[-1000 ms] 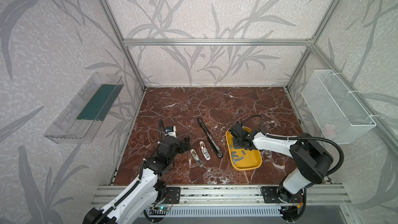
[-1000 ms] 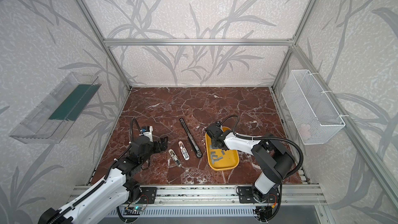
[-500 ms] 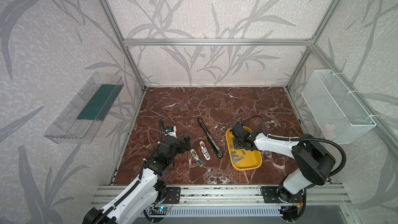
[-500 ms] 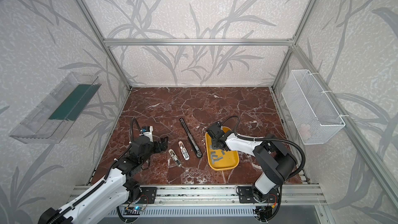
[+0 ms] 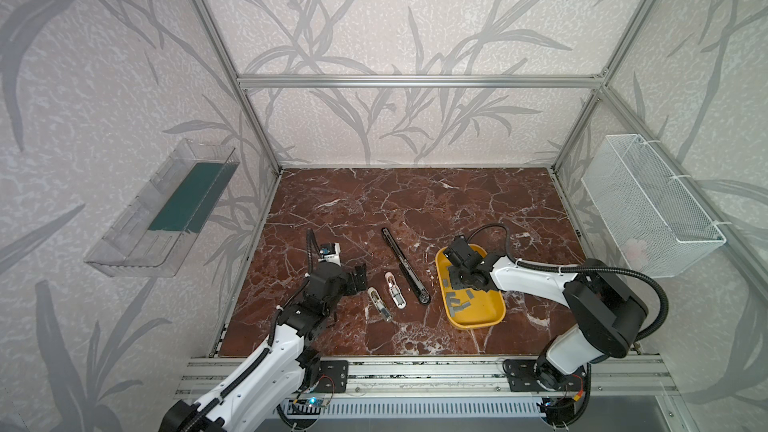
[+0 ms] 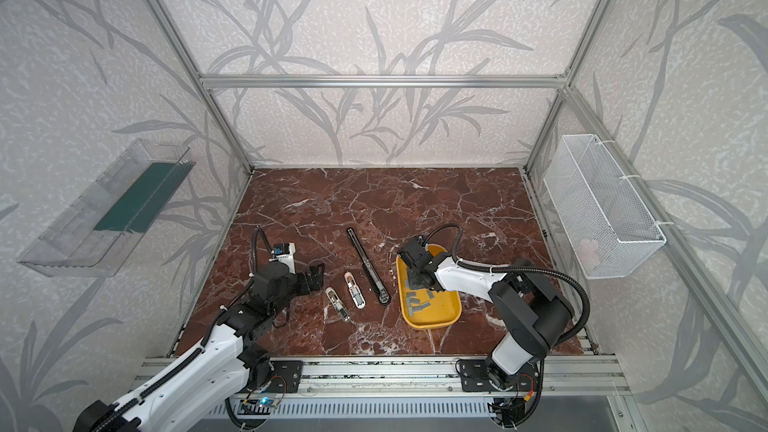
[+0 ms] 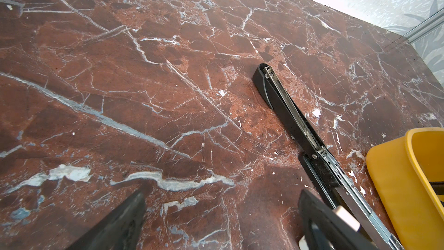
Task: Load the staples into the stapler
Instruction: 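Lower the right gripper onto a grey staple strip and close on it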
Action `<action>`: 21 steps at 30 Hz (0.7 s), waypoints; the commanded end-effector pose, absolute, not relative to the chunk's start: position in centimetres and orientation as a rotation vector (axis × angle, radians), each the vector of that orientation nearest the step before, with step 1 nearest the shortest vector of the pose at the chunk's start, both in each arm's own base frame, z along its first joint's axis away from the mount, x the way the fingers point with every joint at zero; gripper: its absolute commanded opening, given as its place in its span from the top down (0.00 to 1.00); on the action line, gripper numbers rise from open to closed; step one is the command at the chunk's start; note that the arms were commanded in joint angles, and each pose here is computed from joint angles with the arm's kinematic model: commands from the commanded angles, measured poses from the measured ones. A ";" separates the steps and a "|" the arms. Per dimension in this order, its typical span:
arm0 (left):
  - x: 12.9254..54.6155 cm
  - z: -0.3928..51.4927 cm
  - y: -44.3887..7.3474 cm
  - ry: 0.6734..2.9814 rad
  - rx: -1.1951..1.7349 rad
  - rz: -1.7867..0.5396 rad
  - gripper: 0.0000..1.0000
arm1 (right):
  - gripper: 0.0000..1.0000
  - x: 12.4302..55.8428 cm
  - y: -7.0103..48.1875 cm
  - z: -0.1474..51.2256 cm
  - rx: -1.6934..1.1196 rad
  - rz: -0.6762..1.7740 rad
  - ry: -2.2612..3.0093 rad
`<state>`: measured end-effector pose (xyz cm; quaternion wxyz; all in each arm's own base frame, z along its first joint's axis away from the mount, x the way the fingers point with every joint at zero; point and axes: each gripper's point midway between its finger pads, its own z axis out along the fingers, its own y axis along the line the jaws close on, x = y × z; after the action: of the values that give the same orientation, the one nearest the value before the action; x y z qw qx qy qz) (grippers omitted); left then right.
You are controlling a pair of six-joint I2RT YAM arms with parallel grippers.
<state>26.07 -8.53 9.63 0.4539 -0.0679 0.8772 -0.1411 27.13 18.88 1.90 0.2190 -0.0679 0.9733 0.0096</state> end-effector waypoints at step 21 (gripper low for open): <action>26.6 10.7 -8.6 2.136 -0.160 -0.343 0.01 | 0.86 25.5 17.9 -0.7 -0.247 -0.066 2.790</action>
<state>26.07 -8.53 9.59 0.4536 -0.0662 0.8777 -0.1399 27.09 19.02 1.55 0.2141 -0.0737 0.9740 0.0035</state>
